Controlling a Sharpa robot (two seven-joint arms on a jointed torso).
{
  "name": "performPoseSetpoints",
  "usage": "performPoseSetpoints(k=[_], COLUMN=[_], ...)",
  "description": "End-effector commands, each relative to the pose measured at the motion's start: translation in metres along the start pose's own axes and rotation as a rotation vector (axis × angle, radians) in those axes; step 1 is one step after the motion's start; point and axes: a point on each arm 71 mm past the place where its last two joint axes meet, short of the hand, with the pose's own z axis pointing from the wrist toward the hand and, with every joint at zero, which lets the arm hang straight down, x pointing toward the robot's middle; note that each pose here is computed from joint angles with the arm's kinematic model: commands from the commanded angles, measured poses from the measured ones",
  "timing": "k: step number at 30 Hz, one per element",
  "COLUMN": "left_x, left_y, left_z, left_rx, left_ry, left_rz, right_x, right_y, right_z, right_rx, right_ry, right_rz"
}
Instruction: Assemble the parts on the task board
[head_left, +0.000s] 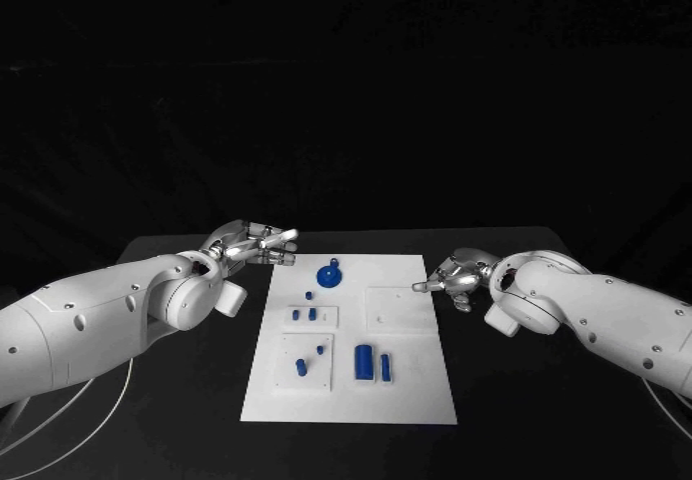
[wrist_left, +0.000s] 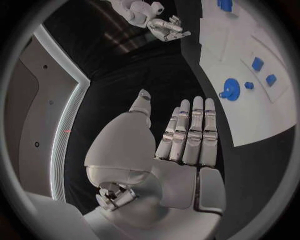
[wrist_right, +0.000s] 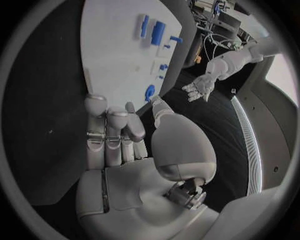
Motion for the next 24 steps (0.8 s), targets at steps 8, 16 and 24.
performPoseSetpoints(k=[8, 16, 24], left_x=[-0.0269, -0.0424, -0.047], left_y=[-0.0014, -0.0007, 0.0024], left_z=[0.0114, 0.0186, 0.0189], left_rx=[0.052, 0.069, 0.044], left_ry=[-0.14, -0.203, -0.207], left_rz=[-0.05, -0.075, -0.053], right_x=[-0.035, -0.04, -0.037], right_y=[-0.012, -0.018, -0.02], right_z=[0.032, 0.046, 0.05], right_rx=[-0.258, -0.312, -0.272], right_ry=[-0.212, -0.256, -0.253], right_rz=[0.49, 0.663, 0.641])
